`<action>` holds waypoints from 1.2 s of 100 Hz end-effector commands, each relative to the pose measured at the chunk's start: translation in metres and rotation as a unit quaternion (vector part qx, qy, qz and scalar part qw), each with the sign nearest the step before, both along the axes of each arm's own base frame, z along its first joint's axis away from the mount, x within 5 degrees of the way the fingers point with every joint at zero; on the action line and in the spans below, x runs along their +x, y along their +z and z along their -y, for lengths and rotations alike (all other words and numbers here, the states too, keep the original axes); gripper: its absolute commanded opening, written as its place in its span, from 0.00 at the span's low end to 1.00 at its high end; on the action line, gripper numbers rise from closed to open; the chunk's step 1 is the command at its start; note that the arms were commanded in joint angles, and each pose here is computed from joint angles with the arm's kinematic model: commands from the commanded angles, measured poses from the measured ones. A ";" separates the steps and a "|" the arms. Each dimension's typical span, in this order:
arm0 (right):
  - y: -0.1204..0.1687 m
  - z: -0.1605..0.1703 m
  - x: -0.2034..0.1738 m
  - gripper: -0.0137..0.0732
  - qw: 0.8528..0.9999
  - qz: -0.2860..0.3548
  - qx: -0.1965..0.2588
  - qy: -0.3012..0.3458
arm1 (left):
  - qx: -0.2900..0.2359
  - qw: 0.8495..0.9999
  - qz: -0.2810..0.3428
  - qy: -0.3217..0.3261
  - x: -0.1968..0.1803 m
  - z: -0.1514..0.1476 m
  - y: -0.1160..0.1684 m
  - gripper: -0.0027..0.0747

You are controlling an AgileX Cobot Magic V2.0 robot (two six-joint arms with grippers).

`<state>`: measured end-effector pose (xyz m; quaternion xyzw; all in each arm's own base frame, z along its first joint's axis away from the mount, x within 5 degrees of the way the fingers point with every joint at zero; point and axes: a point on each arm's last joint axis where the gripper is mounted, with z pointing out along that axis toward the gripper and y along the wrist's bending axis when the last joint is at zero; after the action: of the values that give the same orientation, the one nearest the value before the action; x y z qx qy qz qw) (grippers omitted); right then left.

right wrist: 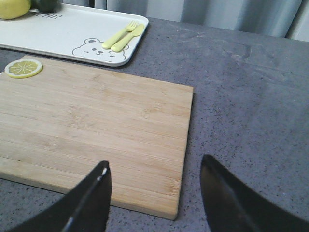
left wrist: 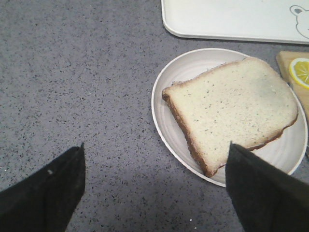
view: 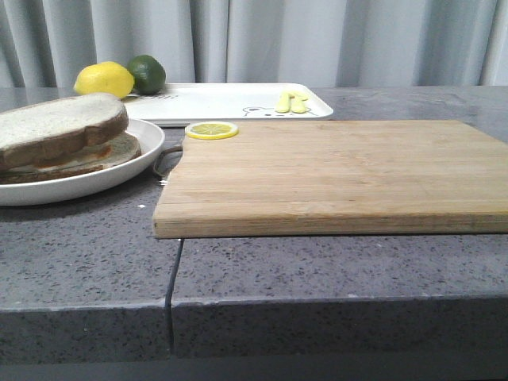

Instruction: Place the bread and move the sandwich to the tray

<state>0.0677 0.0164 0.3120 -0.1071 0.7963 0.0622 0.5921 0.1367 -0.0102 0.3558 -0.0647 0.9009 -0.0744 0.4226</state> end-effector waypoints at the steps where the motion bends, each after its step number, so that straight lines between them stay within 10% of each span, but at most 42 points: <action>1: 0.014 0.001 0.001 0.65 0.999 0.047 0.005 -0.005 | -0.007 1.000 0.027 0.004 0.018 0.001 0.008 0.75; 120: 0.014 0.001 0.001 0.65 0.999 0.047 0.005 -0.005 | -0.008 0.994 -0.106 0.025 0.099 0.004 -0.057 0.75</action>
<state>0.0677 0.0164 0.3120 -0.1068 0.7964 0.0624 0.5920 0.2277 -0.0126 0.2870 -0.0968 0.9513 -0.0569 0.2871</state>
